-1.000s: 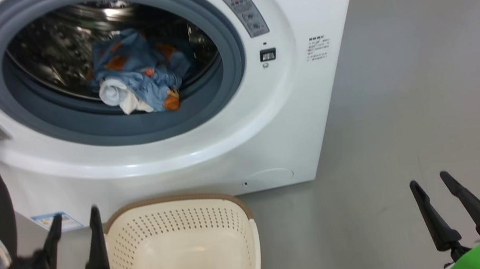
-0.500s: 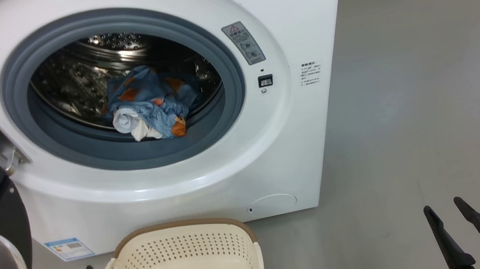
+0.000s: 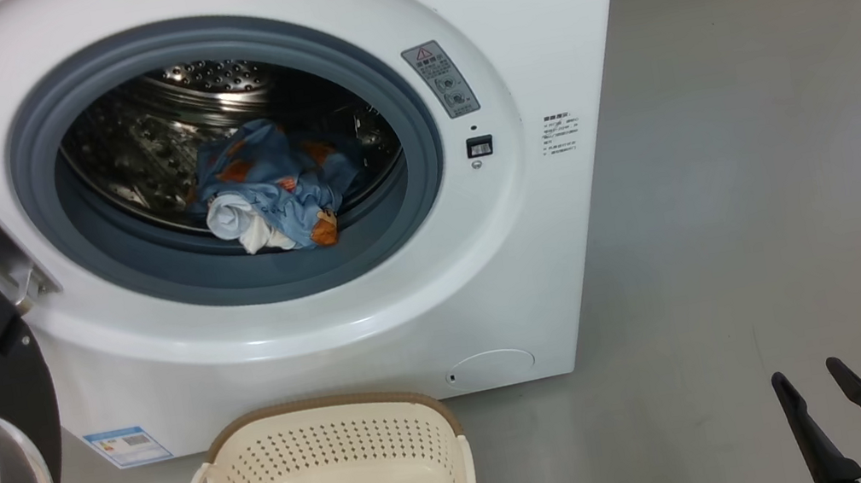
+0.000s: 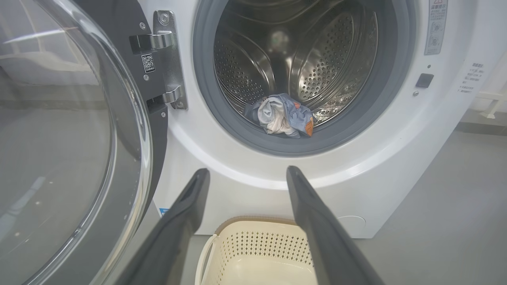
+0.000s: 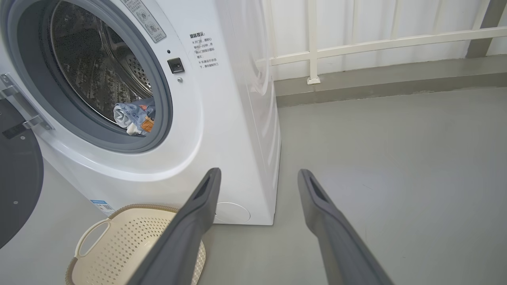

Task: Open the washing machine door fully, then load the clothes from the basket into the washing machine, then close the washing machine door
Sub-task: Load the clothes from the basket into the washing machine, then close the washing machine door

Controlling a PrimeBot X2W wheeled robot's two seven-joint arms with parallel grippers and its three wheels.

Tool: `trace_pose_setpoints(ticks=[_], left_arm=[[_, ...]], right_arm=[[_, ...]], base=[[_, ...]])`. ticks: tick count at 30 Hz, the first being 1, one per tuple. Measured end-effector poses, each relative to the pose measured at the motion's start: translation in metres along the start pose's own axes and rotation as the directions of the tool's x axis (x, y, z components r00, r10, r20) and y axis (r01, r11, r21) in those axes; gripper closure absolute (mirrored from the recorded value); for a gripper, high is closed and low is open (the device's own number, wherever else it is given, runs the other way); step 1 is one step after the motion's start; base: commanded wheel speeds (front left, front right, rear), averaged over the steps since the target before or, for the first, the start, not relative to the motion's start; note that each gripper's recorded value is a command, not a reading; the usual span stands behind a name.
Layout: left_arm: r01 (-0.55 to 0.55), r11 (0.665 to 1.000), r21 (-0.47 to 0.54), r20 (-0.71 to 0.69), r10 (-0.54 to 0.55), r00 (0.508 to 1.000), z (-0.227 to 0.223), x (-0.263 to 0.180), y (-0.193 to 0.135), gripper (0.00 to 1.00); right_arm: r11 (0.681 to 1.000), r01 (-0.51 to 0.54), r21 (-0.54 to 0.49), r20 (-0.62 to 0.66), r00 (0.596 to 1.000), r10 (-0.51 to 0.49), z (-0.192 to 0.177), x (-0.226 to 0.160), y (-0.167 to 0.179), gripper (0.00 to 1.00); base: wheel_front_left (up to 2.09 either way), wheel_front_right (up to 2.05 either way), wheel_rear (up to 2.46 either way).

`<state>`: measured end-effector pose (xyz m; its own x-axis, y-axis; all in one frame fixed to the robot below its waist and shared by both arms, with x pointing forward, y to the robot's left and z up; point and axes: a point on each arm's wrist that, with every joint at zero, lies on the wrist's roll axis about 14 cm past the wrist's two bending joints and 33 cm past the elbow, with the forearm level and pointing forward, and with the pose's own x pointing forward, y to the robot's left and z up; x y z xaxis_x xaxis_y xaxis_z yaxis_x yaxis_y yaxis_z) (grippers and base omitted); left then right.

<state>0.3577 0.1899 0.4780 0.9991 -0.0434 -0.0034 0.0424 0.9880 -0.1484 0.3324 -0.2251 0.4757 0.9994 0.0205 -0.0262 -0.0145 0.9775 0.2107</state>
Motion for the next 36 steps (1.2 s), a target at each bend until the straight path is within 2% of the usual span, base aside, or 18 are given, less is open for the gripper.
trace_pose_setpoints(ticks=[19, 36], left_arm=[[-0.004, 1.000, -0.001, 0.004, 0.004, 1.000, 0.0012, -0.0012, 0.0009, 0.00], [-0.008, 1.000, -0.001, 0.011, 0.008, 1.000, 0.0033, -0.0025, 0.0021, 0.00]], right_arm=[[1.000, -0.004, 0.002, 0.003, 1.000, 0.004, 0.0007, 0.0009, 0.0015, 0.00], [1.000, -0.011, 0.002, 0.009, 1.000, 0.010, 0.0025, 0.0022, 0.0035, 0.00]], base=[[-0.04, 0.04, 0.00], [-0.85, 0.85, 0.00]])
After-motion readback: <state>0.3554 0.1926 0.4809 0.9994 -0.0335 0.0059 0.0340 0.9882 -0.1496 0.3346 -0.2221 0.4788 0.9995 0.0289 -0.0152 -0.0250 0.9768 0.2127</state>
